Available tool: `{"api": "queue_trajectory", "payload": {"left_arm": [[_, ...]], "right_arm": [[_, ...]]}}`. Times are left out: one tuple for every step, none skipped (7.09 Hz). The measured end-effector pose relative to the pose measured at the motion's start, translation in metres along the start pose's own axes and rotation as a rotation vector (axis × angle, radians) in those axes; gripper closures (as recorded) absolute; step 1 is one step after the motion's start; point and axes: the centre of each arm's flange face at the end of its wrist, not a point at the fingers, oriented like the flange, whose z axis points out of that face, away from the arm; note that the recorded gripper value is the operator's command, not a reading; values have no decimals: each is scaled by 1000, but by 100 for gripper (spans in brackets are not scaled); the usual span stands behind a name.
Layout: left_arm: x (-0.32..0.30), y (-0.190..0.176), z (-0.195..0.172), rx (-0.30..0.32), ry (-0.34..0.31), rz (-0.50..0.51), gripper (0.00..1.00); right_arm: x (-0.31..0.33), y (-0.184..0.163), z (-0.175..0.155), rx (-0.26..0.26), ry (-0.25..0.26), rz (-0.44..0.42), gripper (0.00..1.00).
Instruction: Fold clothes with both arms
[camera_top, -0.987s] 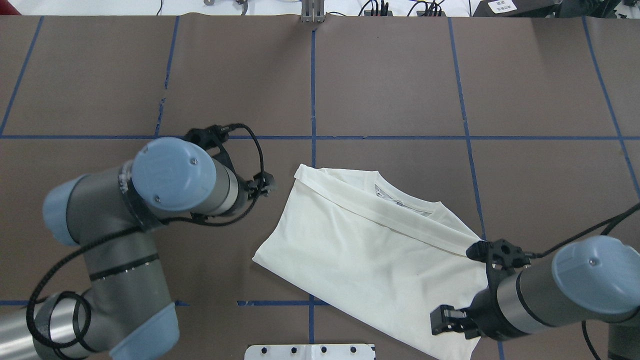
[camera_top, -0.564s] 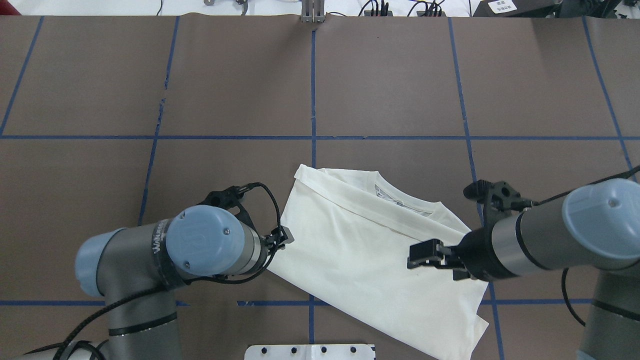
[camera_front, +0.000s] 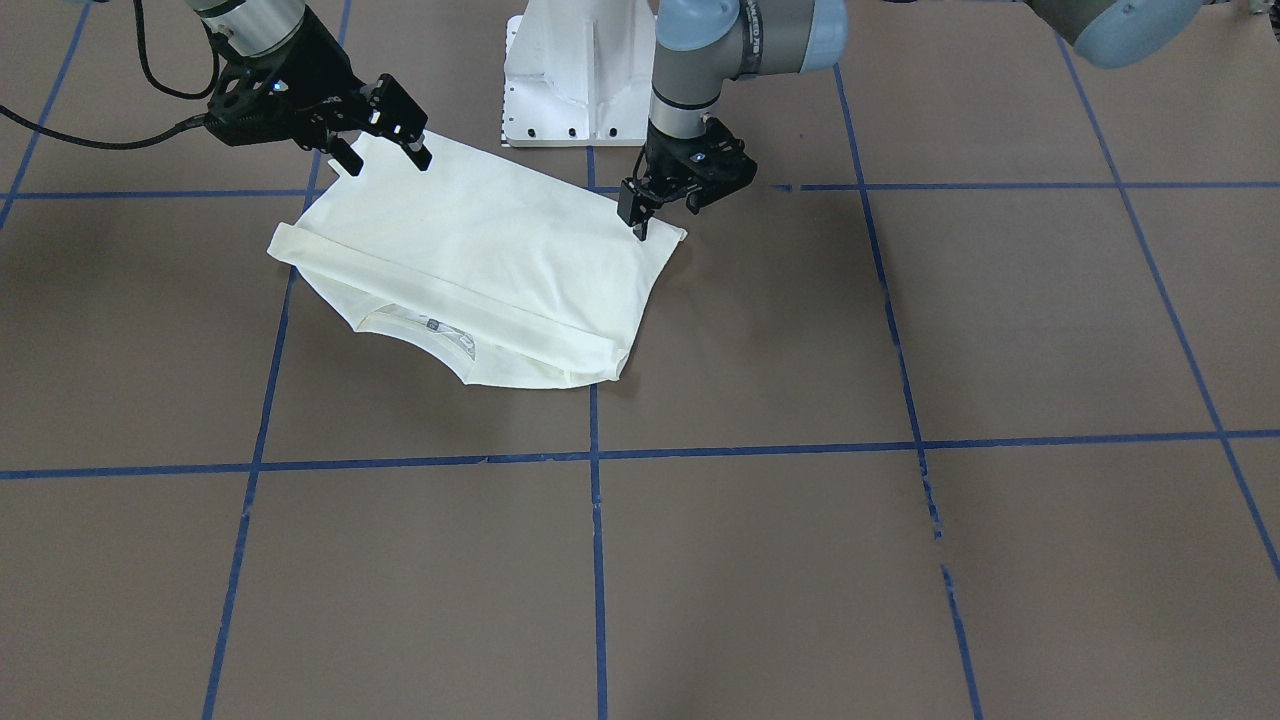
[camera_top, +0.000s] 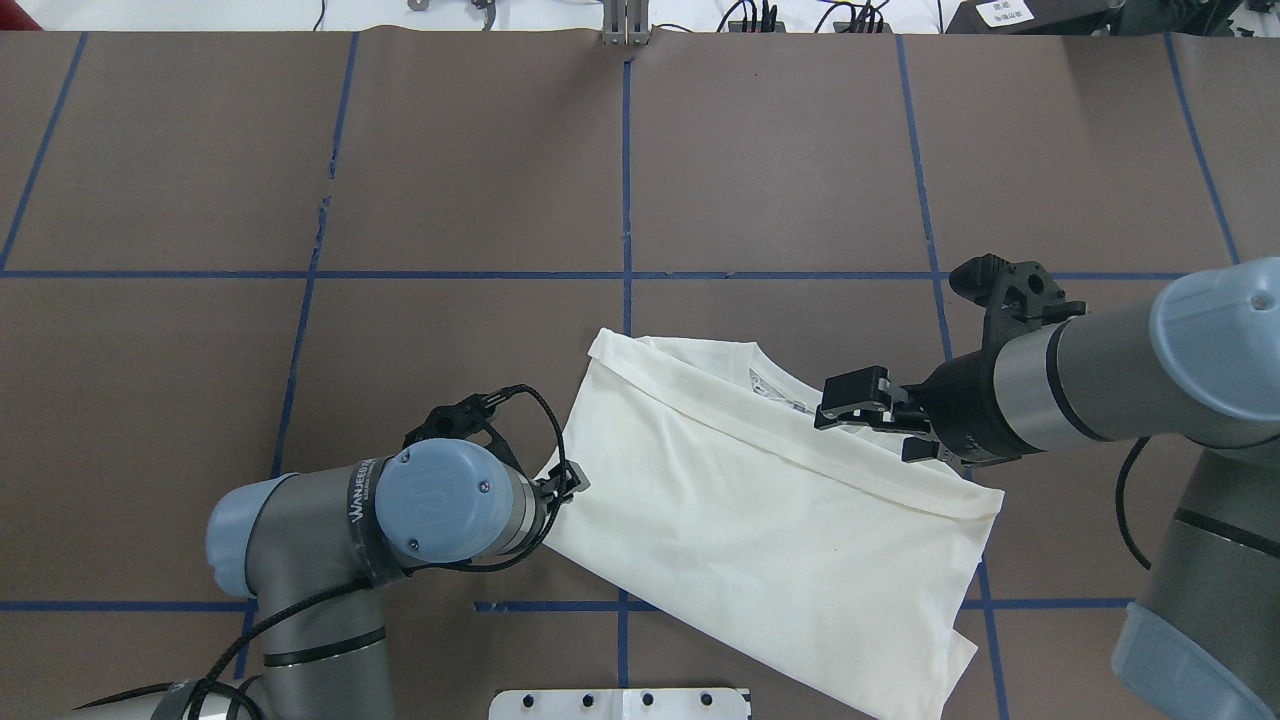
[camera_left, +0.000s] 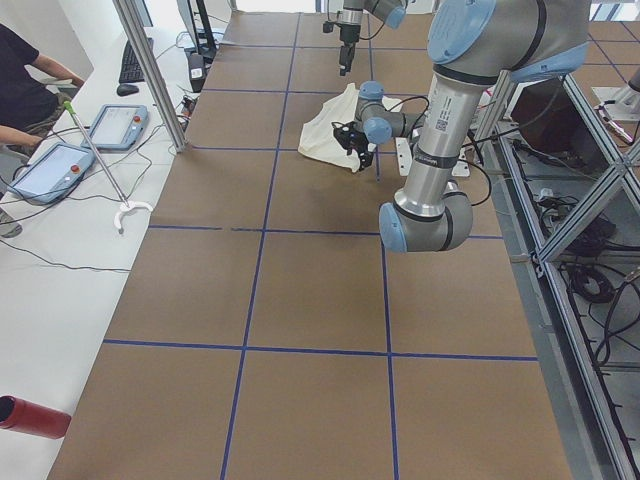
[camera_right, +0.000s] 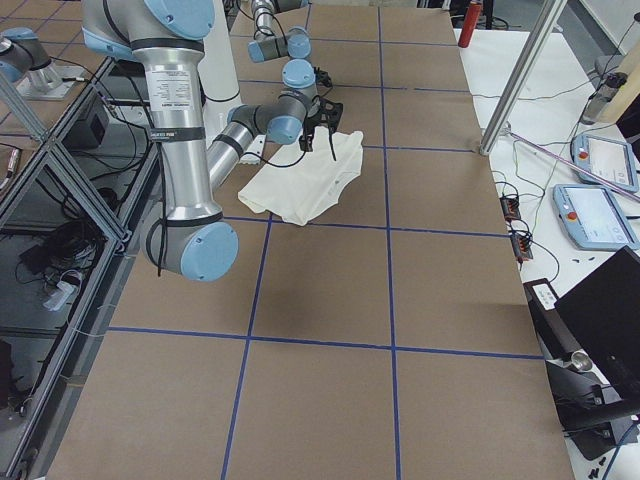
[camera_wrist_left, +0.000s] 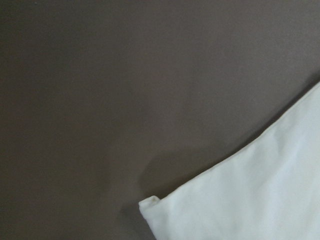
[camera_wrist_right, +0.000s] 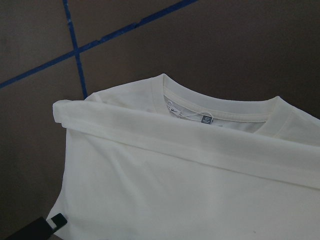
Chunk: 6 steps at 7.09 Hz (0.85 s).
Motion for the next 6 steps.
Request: {"api": "queue_trajectory", "payload": {"left_arm": [[0, 0, 7, -2, 3, 1, 52], [-1, 1, 9, -4, 4, 2, 87], [-1, 1, 8, -6, 5, 5, 100], [-2, 1, 7, -7, 5, 10, 100], [-2, 0, 6, -6, 5, 14, 100], [-2, -2, 6, -4, 6, 15, 100]], "right_arm": [[-2, -1, 0, 2, -3, -1, 0], [-3, -1, 0, 3, -5, -1, 0], [-3, -1, 0, 2, -6, -1, 0], [-4, -1, -1, 2, -7, -1, 0], [-4, -1, -1, 2, -8, -1, 0], [-4, -1, -2, 2, -8, 0, 0]]}}
